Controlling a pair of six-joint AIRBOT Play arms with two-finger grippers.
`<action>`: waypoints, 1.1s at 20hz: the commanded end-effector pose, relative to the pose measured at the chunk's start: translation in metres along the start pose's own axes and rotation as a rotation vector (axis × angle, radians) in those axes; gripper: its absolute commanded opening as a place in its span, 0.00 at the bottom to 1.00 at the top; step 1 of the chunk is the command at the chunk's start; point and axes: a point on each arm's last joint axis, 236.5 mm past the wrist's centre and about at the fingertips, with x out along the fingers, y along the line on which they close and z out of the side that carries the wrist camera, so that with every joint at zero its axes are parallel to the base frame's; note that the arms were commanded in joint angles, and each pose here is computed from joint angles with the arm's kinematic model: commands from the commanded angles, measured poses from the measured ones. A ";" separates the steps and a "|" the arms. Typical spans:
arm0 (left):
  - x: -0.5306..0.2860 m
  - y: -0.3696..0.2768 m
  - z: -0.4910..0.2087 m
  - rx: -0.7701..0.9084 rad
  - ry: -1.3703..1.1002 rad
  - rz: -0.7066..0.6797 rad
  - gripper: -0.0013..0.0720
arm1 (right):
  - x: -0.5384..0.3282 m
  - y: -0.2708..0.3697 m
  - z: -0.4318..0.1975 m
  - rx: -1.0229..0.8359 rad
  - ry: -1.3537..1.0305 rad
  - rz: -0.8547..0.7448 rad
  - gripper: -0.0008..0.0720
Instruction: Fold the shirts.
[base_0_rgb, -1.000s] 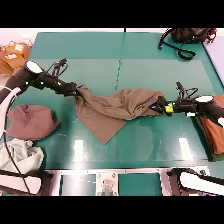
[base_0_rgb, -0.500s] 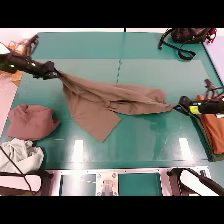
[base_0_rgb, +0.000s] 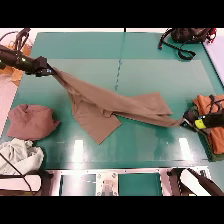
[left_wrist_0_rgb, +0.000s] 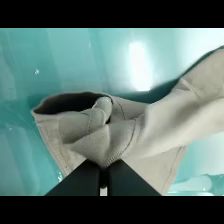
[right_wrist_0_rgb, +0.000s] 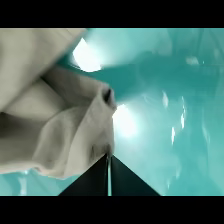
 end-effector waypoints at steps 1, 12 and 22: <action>0.005 0.003 -0.013 -0.005 0.041 -0.004 0.06 | 0.020 -0.021 -0.025 0.037 0.063 -0.058 0.54; 0.031 0.027 -0.039 -0.067 0.090 0.020 0.06 | 0.018 0.068 0.059 0.039 -0.011 0.294 0.61; 0.032 0.028 -0.036 -0.067 0.079 0.024 0.06 | 0.050 0.071 0.036 0.050 0.162 0.336 0.46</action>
